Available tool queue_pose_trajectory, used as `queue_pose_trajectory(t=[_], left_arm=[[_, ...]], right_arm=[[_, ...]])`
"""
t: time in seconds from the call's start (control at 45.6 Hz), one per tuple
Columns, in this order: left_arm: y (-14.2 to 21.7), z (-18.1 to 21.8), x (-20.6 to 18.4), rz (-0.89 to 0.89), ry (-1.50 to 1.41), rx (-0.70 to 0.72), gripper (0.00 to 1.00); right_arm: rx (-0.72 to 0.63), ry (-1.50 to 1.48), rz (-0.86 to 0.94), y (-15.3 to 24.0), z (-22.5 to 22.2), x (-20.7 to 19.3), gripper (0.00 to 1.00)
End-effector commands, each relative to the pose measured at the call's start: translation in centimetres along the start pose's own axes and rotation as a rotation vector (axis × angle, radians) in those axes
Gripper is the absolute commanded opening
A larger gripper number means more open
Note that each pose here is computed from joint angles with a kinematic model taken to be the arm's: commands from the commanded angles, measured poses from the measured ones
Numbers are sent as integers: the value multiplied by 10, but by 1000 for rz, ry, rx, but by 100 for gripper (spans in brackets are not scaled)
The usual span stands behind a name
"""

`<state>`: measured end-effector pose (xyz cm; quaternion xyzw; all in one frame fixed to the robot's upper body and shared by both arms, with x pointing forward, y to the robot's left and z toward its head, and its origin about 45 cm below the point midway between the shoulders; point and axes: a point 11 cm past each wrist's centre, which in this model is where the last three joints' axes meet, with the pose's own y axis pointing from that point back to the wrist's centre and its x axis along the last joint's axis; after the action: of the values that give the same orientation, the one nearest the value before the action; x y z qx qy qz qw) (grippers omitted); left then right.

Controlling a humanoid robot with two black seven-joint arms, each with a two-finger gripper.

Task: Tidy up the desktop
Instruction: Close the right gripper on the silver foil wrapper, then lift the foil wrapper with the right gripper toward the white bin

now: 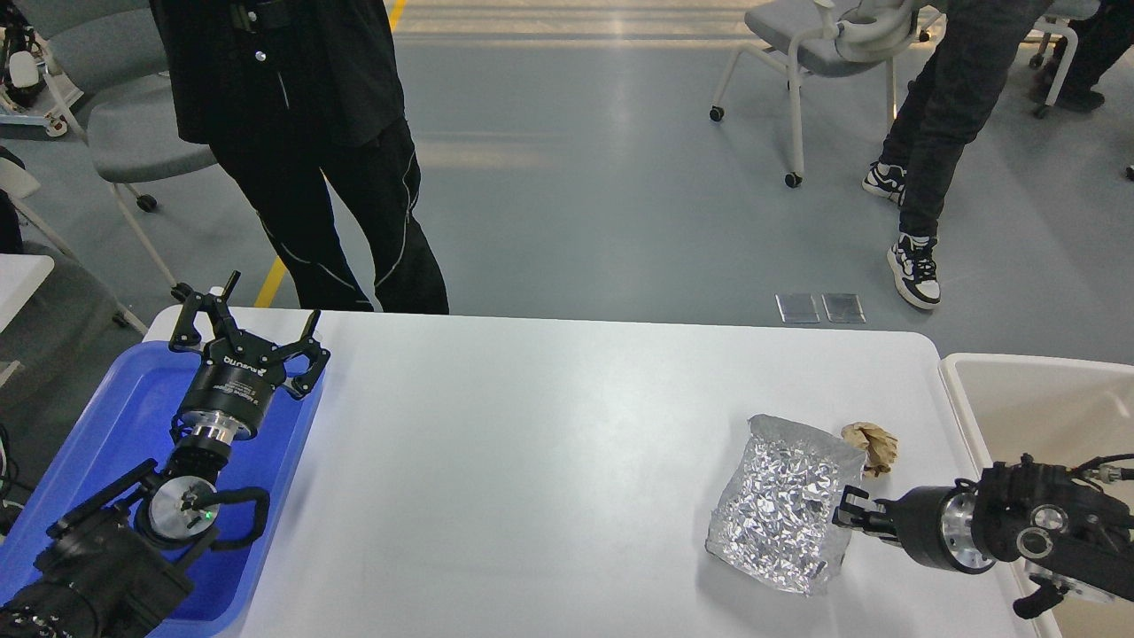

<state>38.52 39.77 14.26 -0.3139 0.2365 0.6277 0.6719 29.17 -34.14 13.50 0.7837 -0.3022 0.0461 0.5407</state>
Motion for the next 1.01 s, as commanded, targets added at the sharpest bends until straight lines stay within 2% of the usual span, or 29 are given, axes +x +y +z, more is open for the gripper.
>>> queue_pose_trajectory(t=[0.0, 0.57, 0.987], left_arm=[[0, 0, 0, -1, 0, -1, 100], [0, 0, 0, -1, 0, 1, 100], [0, 0, 0, 1, 0, 0, 100]], right_arm=[[22, 10, 1, 22, -5, 9, 0], [89, -22, 50, 95, -30, 64, 0], [80, -25, 100, 119, -29, 86, 0]])
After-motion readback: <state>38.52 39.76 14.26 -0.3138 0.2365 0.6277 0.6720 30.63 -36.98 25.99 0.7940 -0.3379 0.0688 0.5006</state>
